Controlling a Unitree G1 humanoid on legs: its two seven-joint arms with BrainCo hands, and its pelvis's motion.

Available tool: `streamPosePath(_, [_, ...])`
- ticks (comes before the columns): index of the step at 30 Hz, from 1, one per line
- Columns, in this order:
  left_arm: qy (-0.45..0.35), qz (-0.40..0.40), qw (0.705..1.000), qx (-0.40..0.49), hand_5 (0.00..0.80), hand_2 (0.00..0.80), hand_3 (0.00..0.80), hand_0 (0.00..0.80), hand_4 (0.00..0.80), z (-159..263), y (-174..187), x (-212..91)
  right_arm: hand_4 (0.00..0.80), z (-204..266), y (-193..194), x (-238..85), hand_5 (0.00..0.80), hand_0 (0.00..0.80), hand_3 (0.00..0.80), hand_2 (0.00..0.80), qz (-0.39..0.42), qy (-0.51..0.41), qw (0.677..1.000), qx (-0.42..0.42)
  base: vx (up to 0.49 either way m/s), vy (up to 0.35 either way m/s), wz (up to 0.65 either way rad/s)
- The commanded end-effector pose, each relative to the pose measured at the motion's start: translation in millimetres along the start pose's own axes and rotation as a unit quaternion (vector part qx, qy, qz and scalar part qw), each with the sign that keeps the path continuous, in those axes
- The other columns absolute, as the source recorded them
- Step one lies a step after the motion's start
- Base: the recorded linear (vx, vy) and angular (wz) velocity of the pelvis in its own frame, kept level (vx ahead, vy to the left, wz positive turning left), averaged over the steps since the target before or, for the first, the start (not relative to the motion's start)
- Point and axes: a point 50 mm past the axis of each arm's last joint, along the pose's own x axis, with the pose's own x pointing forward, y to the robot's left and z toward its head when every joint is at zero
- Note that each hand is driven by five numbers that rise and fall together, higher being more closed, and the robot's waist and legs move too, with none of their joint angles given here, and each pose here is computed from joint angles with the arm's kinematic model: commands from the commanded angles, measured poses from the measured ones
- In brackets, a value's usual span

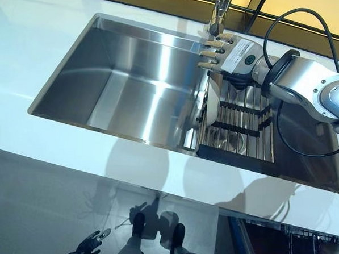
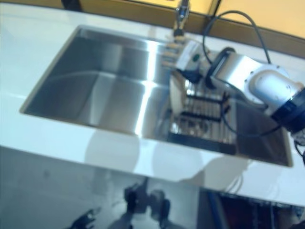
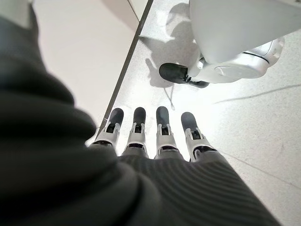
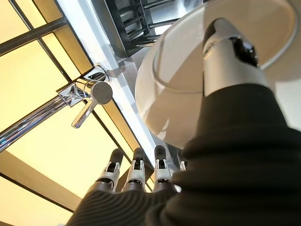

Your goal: Take plates into dishwasher

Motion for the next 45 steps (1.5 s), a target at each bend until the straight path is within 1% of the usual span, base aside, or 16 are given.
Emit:
streamPosePath(1, [-0.02, 0.014, 1.0, 0.001, 0.0, 0.0, 0.0, 0.0, 0.0, 10.4, 11.3, -0.7, 0.0, -15.7, -13.2, -1.7, 0.0, 0.0, 0.0, 0.0, -0.009, 0.034, 0.999, -0.016, 0.0, 0.0, 0.0])
streamPosePath(12, [-0.02, 0.013, 1.0, 0.001, 0.0, 0.0, 0.0, 0.0, 0.0, 9.2, 10.4, -0.8, 0.0, -8.4, -11.1, 0.5, 0.0, 0.0, 0.0, 0.0, -0.002, 0.019, 1.0, -0.022, 0.0, 0.0, 0.0])
streamPosePath(22, [-0.022, 0.015, 1.0, -0.001, 0.0, 0.0, 0.0, 0.0, 0.0, 10.9, 11.4, -0.6, 0.0, 0.1, -8.7, 0.4, 0.0, 0.0, 0.0, 0.0, 0.015, -0.001, 0.999, -0.05, 0.003, 0.0, 0.02])
streamPosePath(31, [-0.022, 0.015, 1.0, -0.005, 0.0, 0.0, 0.0, 0.0, 0.0, 9.5, 12.1, -1.2, 0.0, 9.4, 5.3, 1.6, 0.0, 0.0, 0.0, 0.0, 0.075, -0.011, 0.993, -0.088, -0.002, 0.003, 0.01])
streamPosePath(32, [-0.021, 0.016, 1.0, -0.004, 0.0, 0.0, 0.0, 0.0, 0.0, 9.6, 11.9, -1.1, 0.075, 10.3, 7.5, 1.8, 0.075, 0.075, 0.075, 0.075, 0.084, -0.012, 0.992, -0.089, 0.0, 0.0, 0.0])
streamPosePath(33, [-0.021, 0.016, 1.0, -0.005, 0.0, 0.0, 0.0, 0.0, 0.0, 9.6, 11.8, -1.1, 0.182, 10.7, 8.5, 1.9, 0.182, 0.182, 0.182, 0.182, 0.088, -0.012, 0.992, -0.09, 0.0, 0.0, 0.0])
streamPosePath(34, [-0.022, 0.017, 1.0, -0.005, 0.0, 0.0, 0.0, 0.0, 0.0, 9.7, 12.0, -1.1, 0.8, 12.7, 11.4, 2.5, 0.8, 0.8, 0.8, 0.8, 0.101, -0.017, 0.989, -0.104, 0.0, 0.0, 0.0])
streamPosePath(39, [-0.023, 0.017, 1.0, -0.004, 0.0, 0.0, 0.0, 0.0, 0.0, 8.4, 12.2, -1.7, 0.8, 13.5, 26.0, 2.2, 0.8, 0.8, 0.8, 0.8, 0.17, -0.014, 0.978, -0.122, 0.0, 0.0, 0.0])
streamPosePath(45, [-0.021, 0.019, 1.0, -0.001, 0.0, 0.0, 0.0, 0.0, 0.0, 8.8, 13.1, -1.6, 0.8, 8.8, 35.9, 3.1, 0.8, 0.8, 0.8, 0.8, 0.2, 0.007, 0.973, -0.111, 0.0, 0.0, 0.0])
